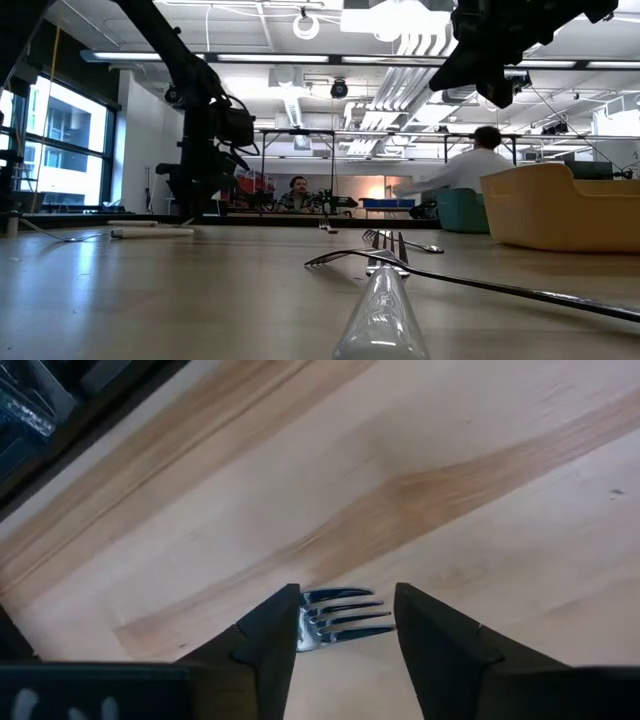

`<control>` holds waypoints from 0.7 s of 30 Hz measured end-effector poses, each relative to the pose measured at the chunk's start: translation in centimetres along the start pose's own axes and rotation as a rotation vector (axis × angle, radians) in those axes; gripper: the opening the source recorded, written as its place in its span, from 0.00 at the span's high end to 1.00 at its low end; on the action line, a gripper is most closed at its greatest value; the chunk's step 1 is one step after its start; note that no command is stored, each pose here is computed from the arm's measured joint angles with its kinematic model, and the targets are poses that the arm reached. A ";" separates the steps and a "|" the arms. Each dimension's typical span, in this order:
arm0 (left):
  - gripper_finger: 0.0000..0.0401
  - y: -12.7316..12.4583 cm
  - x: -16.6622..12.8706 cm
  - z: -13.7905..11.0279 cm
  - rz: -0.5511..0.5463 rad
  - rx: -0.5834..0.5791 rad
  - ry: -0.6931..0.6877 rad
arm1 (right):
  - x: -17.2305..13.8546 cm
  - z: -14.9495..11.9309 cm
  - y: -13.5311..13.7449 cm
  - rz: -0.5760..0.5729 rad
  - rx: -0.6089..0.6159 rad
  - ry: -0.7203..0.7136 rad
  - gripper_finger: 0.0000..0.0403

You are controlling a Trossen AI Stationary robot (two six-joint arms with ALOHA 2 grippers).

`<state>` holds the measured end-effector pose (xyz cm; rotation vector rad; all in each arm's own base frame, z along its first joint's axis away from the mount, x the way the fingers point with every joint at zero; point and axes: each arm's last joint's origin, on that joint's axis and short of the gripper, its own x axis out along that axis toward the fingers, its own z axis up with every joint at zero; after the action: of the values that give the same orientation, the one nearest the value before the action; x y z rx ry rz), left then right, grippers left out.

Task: Sort silverware by color (type)
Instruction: Put the white fork into the orange bin

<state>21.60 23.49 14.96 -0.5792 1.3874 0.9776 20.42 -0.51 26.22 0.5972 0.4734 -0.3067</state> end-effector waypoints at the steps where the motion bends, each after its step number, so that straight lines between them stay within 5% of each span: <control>1: 0.63 0.0 0.1 -0.1 -0.003 0.001 0.004 | 0.0 0.0 0.0 -0.003 0.000 -0.003 1.00; 9: 0.66 -0.2 1.5 -1.9 0.016 -0.005 0.062 | 0.0 0.0 0.0 -0.012 -0.002 -0.009 1.00; 21: 0.64 -0.2 1.8 -1.6 0.031 0.069 0.005 | 0.0 0.0 0.0 -0.014 0.005 -0.010 1.00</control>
<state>20.76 22.45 12.99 -0.5100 1.4331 0.9496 20.42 -0.56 26.22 0.5972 0.4674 -0.3239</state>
